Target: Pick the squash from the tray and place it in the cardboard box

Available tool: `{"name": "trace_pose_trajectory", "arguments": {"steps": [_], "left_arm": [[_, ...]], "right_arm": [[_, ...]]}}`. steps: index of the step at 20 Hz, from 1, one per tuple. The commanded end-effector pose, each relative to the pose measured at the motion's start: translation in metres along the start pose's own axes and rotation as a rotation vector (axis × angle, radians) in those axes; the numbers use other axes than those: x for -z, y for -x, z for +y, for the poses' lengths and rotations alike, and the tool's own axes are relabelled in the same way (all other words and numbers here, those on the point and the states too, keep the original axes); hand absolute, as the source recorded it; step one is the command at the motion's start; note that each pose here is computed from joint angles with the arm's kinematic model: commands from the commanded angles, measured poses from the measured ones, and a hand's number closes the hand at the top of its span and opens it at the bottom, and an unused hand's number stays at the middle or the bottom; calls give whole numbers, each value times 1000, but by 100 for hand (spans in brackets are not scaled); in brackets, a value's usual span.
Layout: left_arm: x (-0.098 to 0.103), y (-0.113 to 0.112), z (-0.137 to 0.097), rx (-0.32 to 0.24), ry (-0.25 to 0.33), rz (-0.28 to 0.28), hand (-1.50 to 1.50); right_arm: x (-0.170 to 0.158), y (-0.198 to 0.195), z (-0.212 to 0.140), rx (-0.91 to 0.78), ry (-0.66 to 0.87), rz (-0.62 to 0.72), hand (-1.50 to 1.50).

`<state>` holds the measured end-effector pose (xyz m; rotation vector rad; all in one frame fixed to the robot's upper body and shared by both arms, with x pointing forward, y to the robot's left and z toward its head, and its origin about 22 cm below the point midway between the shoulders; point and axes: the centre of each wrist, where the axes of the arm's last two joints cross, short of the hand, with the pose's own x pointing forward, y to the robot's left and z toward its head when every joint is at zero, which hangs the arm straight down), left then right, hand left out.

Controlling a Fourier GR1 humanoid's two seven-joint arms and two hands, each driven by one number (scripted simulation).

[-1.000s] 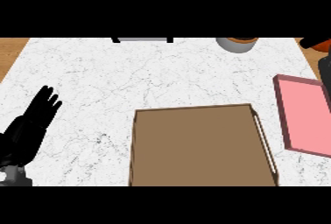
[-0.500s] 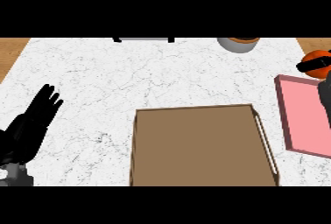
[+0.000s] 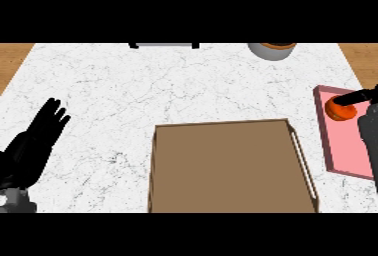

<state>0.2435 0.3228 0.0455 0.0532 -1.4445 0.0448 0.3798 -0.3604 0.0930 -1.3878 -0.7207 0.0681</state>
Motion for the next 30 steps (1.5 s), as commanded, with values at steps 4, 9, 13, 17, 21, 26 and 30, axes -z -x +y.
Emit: {"name": "trace_pose_trajectory", "arguments": {"steps": [4,9,13,17,21,26,30], "left_arm": [[1,-10,1,2,-8,-12,0],[-2,-16,12,-6,-15,0,0],[2,-13,-1,0,-27,6,0],[-8,-3,10,-14,-27,17,0],[-6,5,-16,-3,-5,-4,0],[9,-9,1,23,-16,-2,0],[9,1,-1,-11,-12,-6,0]], "right_arm": [[-4,0,-29,402,239,-15,-150],[-15,25,-34,607,327,31,-150],[-26,58,-67,654,348,53,-150],[-49,110,-79,690,349,54,-150],[-50,117,-112,691,333,19,-150],[-67,147,-113,685,319,-8,-150],[-82,192,-131,674,312,-9,-150]]}}
